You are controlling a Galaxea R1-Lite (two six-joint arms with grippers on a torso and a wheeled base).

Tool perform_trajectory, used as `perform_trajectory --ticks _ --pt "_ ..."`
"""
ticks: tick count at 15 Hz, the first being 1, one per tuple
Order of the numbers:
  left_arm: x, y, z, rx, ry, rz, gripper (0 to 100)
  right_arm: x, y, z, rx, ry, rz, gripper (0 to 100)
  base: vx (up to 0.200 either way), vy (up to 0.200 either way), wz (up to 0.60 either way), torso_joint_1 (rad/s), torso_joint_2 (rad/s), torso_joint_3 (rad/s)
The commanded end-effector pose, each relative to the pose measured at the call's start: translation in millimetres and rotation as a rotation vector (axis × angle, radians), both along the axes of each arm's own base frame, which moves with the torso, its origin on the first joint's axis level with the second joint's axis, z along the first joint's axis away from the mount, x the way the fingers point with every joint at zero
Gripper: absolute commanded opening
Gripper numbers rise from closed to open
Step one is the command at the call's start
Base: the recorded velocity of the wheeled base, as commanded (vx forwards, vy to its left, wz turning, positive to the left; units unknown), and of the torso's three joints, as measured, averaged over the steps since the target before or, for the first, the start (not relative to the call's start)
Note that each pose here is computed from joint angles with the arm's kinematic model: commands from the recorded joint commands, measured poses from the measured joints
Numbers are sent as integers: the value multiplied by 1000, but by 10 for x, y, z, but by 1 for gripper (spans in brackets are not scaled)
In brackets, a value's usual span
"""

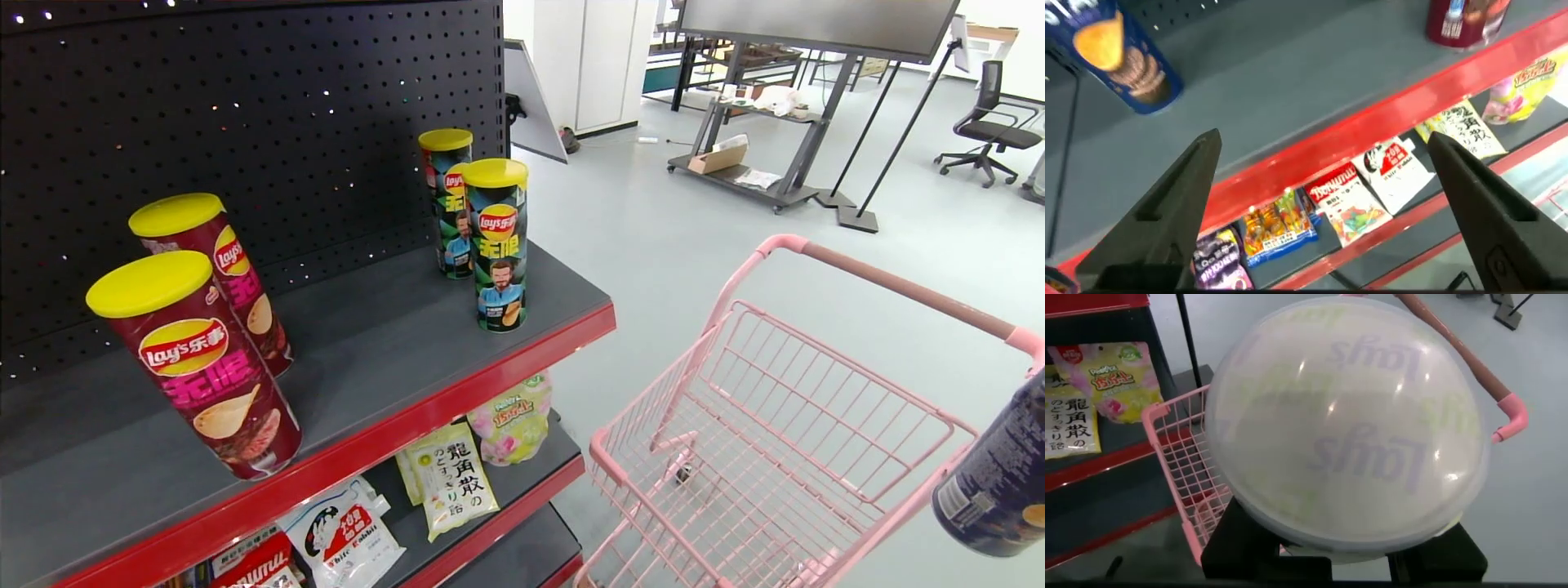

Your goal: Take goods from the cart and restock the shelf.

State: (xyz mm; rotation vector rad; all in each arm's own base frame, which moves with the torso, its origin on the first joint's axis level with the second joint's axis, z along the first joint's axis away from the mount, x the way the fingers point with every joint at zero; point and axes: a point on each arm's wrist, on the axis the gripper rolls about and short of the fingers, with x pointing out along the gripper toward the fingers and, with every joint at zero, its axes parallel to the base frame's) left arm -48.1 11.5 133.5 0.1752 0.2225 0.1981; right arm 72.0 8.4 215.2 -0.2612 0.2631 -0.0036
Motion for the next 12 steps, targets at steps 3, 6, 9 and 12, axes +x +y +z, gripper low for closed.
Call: perform_trajectory --ticks 3,6,9,12 --pt "-13 11 1 40 -6 -27 100 26 6 -38 -5 19 3 0 0 0 0 157 -372 -220" --pt "-6 10 19 45 -14 -28 100 36 8 -41 -6 24 3 0 0 0 0 162 -357 -204" --pt "17 7 52 45 -17 -27 100 38 13 -48 -6 28 9 0 0 0 0 139 -316 -180" --pt "24 14 55 44 -25 -43 100 35 11 -56 -7 30 7 0 0 0 200 16 -32 -16"
